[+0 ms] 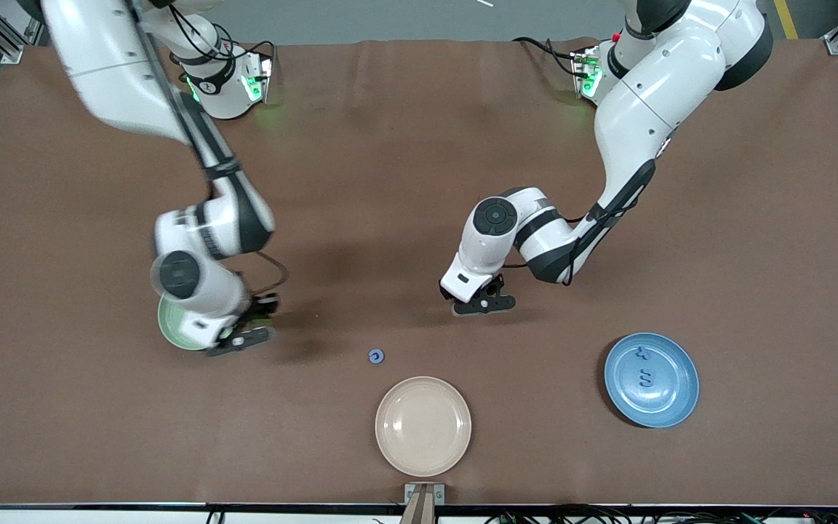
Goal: Sort upper and lower case letters into plates
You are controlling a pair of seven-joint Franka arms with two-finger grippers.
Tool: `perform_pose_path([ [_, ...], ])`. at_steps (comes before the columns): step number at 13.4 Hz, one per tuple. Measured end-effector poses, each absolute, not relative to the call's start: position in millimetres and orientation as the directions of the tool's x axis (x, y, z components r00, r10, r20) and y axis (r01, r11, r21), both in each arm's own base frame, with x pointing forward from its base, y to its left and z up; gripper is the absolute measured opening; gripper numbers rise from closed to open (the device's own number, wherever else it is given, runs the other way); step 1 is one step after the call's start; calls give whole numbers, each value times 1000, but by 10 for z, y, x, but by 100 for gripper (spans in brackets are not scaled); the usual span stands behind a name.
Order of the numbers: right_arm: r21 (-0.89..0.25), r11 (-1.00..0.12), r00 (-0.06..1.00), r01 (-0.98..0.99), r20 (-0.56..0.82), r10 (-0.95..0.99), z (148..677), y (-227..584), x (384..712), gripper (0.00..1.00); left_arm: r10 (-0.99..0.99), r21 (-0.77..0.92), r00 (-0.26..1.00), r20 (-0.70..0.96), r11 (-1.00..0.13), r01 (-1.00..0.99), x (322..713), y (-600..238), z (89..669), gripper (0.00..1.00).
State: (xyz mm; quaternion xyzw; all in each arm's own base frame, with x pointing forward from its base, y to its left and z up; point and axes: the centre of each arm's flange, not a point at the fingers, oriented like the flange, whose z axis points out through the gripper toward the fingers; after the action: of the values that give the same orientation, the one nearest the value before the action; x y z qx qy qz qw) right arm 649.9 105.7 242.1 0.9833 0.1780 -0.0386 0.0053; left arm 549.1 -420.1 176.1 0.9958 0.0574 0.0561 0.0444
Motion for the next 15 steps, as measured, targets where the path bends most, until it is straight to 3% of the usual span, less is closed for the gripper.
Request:
perform_pose_path([
  [4, -101, -926, 918, 365, -126, 376, 2091, 120, 6335, 33, 96, 88, 989, 113, -992, 87, 5525, -4164, 1754, 44],
  [12, -147, -904, 898, 401, -133, 420, 1907, 592, 6165, 37, 99, 83, 987, 129, -993, 89, 5655, -4082, 1761, 41],
  [14, -144, -906, 902, 397, -121, 414, 2065, 592, 6274, 57, 101, 84, 986, 131, -992, 90, 5669, -4078, 1768, 37],
  [15, -149, -915, 910, 375, -130, 394, 2207, 620, 6349, 68, 102, 85, 986, 133, -992, 91, 5678, -4075, 1774, 29],
])
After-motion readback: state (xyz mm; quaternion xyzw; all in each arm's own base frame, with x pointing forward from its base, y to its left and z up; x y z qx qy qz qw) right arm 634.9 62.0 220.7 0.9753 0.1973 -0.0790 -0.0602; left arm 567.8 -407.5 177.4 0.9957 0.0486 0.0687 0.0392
